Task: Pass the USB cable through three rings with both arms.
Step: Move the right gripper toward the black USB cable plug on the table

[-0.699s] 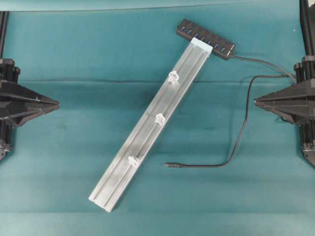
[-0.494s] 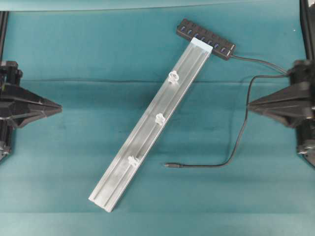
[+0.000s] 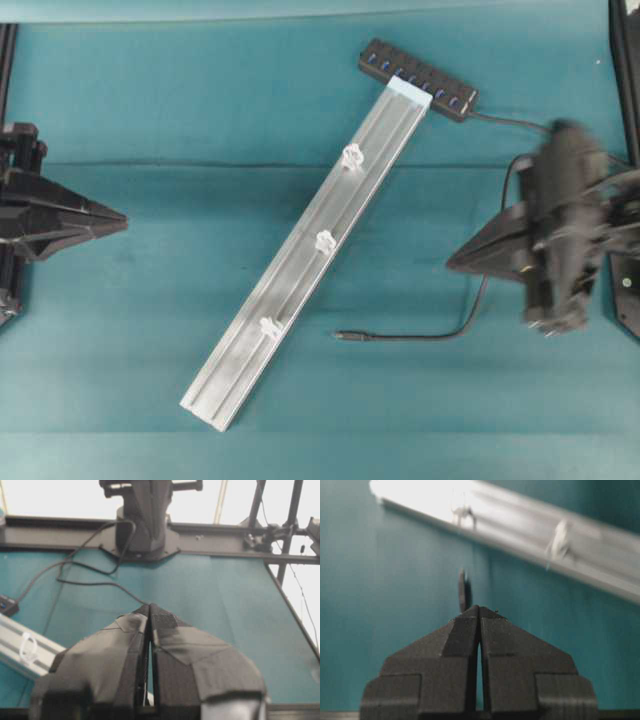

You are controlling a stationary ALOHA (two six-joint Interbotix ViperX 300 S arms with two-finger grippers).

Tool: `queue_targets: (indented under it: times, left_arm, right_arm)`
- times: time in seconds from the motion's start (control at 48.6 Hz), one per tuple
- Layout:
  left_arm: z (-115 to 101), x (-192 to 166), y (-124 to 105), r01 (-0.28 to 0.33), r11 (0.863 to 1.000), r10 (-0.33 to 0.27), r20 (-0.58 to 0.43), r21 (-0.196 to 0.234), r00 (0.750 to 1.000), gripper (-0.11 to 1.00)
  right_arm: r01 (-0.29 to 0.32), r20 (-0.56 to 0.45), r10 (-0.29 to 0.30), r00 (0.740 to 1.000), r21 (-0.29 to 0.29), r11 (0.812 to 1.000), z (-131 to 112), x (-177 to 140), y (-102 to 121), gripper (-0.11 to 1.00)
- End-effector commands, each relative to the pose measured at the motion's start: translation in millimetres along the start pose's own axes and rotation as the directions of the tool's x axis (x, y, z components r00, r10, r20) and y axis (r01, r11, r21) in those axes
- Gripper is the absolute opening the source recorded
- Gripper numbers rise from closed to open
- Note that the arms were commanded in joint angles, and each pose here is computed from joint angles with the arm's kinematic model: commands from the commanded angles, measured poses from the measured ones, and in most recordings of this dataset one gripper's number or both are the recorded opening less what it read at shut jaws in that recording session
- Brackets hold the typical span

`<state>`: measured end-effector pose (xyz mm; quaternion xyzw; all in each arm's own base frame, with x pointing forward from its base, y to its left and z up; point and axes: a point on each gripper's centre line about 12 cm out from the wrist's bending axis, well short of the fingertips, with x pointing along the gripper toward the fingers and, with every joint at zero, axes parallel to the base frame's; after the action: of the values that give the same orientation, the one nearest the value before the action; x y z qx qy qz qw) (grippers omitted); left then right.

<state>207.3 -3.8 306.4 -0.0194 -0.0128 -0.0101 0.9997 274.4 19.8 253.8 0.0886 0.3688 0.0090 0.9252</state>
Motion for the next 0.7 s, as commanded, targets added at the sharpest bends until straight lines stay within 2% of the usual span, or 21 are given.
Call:
queue_targets:
  times: [0.0, 0.123, 0.226, 0.35, 0.432, 0.514, 0.679]
  left_arm:
    - [9, 4, 2, -0.008, 1.0, 0.008, 0.019, 0.005, 1.0, -0.01]
    - [9, 4, 3, -0.017, 1.0, 0.017, 0.016, 0.005, 1.0, -0.01]
    - [9, 4, 4, -0.022, 1.0, 0.022, 0.019, 0.008, 1.0, -0.01]
    - [11, 4, 5, -0.026, 1.0, 0.026, 0.024, 0.008, 0.999, -0.01]
    - [12, 4, 6, -0.028, 1.0, 0.027, 0.029, 0.008, 0.999, -0.01]
    - [12, 3, 6, -0.028, 1.0, 0.027, 0.03, 0.012, 0.999, -0.01]
    - [10, 4, 10, -0.046, 0.999, 0.046, 0.02, 0.012, 0.999, -0.01]
  right_arm:
    - [0.001, -0.115, -0.001, 0.993, 0.0, 1.0, 4, 17, 7, 0.0]
    - [0.018, -0.243, -0.019, 0.97, -0.009, 1.0, 12, 41, 9, 0.0]
    - [0.026, -0.304, -0.03, 0.952, -0.019, 0.999, 17, 56, 10, 0.0]
    - [0.036, -0.376, -0.044, 0.926, -0.028, 0.999, 9, 76, 9, 0.01]
    - [0.042, -0.408, -0.049, 0.912, -0.027, 0.999, 4, 90, 7, 0.06]
    - [0.05, -0.443, -0.057, 0.895, -0.027, 0.998, -3, 106, 5, 0.2]
    - [0.063, -0.496, -0.073, 0.865, -0.037, 0.997, -17, 127, 1, 0.67]
